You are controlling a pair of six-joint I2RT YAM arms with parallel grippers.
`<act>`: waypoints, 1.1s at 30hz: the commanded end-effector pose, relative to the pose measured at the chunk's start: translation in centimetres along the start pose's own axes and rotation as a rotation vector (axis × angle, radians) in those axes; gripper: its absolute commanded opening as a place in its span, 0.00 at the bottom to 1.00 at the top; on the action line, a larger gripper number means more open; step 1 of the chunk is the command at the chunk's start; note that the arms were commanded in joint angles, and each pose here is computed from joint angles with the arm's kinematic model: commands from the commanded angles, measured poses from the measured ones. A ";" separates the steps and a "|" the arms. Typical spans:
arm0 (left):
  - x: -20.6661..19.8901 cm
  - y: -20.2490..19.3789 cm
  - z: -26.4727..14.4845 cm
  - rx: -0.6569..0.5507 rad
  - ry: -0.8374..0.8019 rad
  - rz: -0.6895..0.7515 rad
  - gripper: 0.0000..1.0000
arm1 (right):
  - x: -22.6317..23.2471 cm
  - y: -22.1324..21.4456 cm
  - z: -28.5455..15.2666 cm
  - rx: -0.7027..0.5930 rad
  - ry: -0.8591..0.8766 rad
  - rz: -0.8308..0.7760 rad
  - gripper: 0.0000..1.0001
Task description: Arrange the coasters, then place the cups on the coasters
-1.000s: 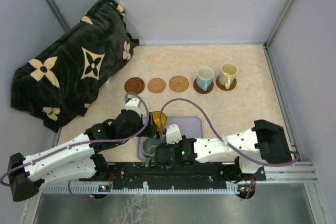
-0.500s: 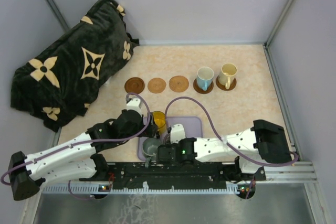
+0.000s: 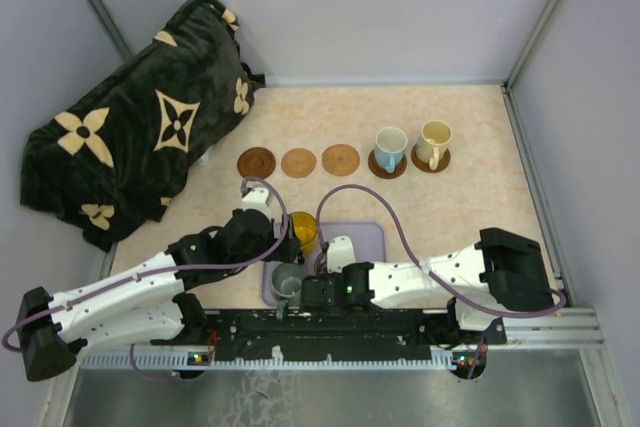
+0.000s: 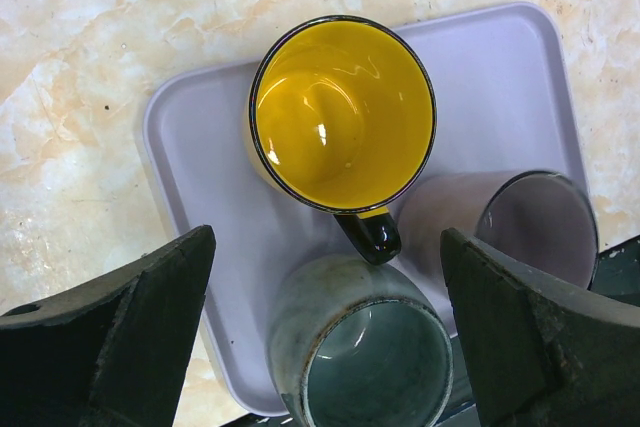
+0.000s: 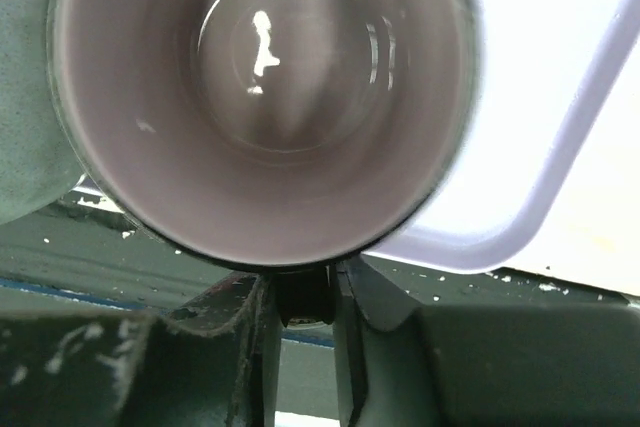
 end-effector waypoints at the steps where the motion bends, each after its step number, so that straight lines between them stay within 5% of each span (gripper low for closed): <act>1: 0.2 -0.2 0.1 -0.002 0.006 0.015 1.00 | 0.3 1.5 0.2 -0.070 -0.017 0.043 0.14; 4: 0.2 -0.4 0.1 0.001 0.007 0.013 1.00 | 0.1 1.6 0.1 -0.077 -0.028 0.050 0.00; 15: 0.2 0.0 0.4 -0.019 0.022 0.014 1.00 | -3.0 5.3 -1.3 -0.225 -0.133 0.019 0.00; 33: 1.3 2.7 0.6 -0.212 0.126 0.011 1.00 | -8.3 24.1 1.3 -0.466 -0.143 0.055 0.00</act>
Point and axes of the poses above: each gripper's point midway between its finger pads, its own z axis out along the fingers, its own x axis along the line the jaws close on, y = z × x, the point moved 6 cm from there along -z, back along the fingers, and after that the axes turned 3 degrees about -z, right-handed, at the moved point
